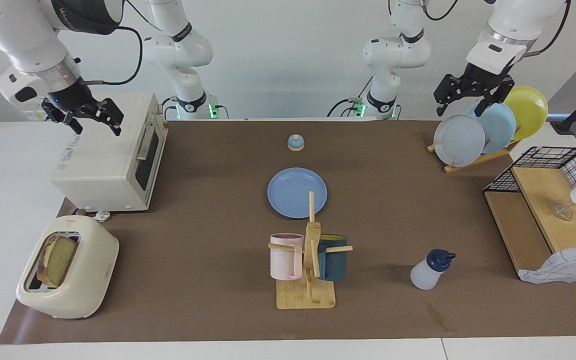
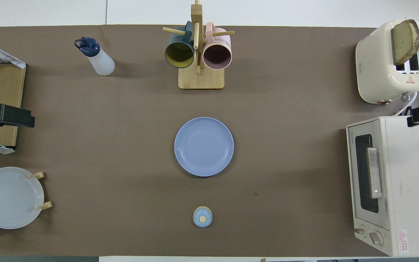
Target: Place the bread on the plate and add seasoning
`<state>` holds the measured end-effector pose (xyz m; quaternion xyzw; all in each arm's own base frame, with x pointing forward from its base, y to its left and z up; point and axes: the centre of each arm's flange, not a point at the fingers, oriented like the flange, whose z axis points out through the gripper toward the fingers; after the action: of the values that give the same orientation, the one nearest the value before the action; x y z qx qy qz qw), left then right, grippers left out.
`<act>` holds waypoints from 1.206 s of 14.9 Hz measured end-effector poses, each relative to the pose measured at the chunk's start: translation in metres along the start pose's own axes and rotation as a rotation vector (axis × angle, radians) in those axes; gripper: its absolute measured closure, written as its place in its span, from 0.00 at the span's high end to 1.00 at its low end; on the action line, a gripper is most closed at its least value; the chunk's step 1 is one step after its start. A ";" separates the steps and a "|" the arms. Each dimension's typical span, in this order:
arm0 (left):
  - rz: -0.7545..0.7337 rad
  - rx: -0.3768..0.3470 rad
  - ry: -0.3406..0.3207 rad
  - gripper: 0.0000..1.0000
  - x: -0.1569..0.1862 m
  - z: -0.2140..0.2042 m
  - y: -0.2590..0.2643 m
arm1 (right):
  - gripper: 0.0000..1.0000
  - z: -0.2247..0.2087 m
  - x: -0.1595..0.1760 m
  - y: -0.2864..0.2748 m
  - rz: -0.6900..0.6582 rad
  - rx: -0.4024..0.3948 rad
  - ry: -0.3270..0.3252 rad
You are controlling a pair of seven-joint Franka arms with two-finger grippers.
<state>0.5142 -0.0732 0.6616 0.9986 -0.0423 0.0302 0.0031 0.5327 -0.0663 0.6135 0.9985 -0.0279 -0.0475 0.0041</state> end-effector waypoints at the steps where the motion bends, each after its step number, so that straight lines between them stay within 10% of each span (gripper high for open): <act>1: -0.021 -0.003 0.052 1.00 0.000 0.011 0.002 | 1.00 0.001 0.001 -0.001 -0.024 -0.001 0.005; 10: -0.039 -0.047 0.409 1.00 -0.016 0.149 0.026 | 1.00 0.028 0.062 0.002 -0.076 -0.029 0.167; 18: -0.007 -0.055 0.550 1.00 0.005 0.240 0.030 | 1.00 0.073 0.154 0.077 -0.169 -0.096 0.242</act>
<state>0.5316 -0.1053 0.4221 0.9526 -0.0374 0.2991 0.0415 0.6745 -0.1519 0.5272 0.9943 0.0593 0.0720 0.0510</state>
